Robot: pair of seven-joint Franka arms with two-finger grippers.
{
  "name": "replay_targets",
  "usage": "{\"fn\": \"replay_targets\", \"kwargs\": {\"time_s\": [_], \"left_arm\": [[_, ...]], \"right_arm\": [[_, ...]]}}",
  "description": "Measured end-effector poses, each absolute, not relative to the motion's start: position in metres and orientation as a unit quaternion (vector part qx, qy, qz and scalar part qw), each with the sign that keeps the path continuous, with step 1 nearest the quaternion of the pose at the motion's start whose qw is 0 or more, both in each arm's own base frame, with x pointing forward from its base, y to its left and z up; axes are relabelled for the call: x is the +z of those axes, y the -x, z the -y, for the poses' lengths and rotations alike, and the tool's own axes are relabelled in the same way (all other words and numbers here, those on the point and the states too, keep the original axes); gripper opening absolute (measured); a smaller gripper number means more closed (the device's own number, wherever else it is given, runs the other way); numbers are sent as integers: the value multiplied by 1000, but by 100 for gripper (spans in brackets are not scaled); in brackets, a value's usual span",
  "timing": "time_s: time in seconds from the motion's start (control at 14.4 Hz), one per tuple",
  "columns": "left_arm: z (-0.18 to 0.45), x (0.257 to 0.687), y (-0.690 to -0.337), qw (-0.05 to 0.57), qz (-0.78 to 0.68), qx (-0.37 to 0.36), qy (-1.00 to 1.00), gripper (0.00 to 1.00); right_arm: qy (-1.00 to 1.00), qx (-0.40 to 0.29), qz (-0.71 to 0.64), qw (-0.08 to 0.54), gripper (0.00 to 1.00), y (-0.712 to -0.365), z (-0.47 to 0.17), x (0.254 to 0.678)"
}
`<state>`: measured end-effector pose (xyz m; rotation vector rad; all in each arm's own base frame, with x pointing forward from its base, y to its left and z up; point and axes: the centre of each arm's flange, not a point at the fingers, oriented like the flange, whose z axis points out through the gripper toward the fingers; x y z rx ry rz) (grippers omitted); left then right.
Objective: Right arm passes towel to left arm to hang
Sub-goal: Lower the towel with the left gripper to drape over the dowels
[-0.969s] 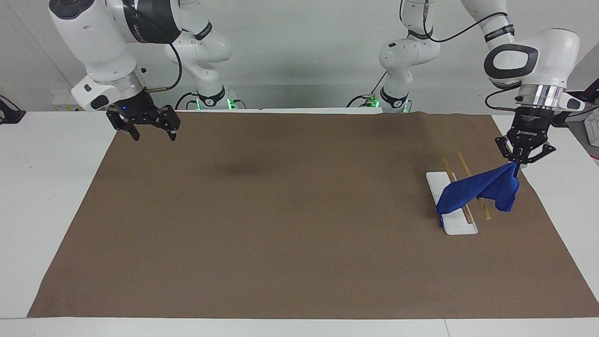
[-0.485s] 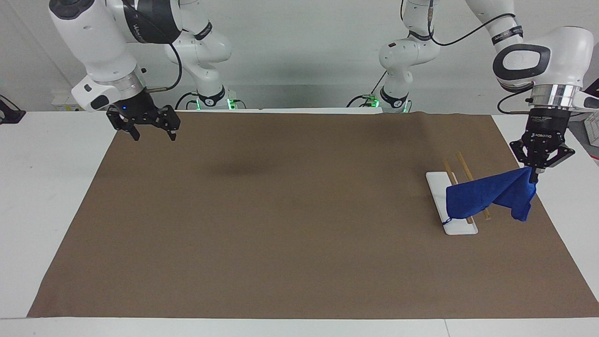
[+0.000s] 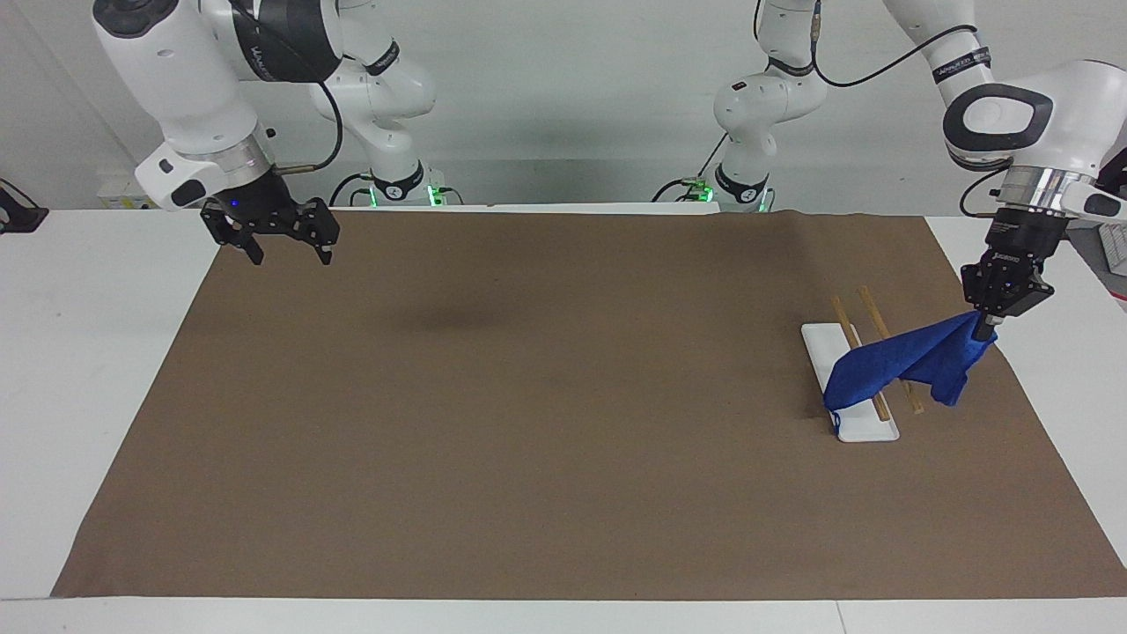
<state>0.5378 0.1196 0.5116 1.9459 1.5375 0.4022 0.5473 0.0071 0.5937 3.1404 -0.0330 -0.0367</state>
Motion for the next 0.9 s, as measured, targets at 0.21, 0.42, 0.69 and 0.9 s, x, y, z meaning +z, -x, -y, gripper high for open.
{"fn": "replay_targets", "kwargs": {"time_s": [0.21,0.42,0.69,0.9], "left_arm": [[-124,496,-529,296,-561,152,-758,2],[-131,471,-516,273,-512,156,-800,2],[-144,451,-503,248,-456,164,-839,2],[-157,446,-499,236,-451,175,-843,2]], "right_arm": [[-1000,-12,10,0,100,-547,-8,593],[-1000,-15,10,1,100,-547,-8,593],[-1000,-16,9,1,100,-546,-9,593],[-1000,-16,9,1,100,-546,-9,593]]}}
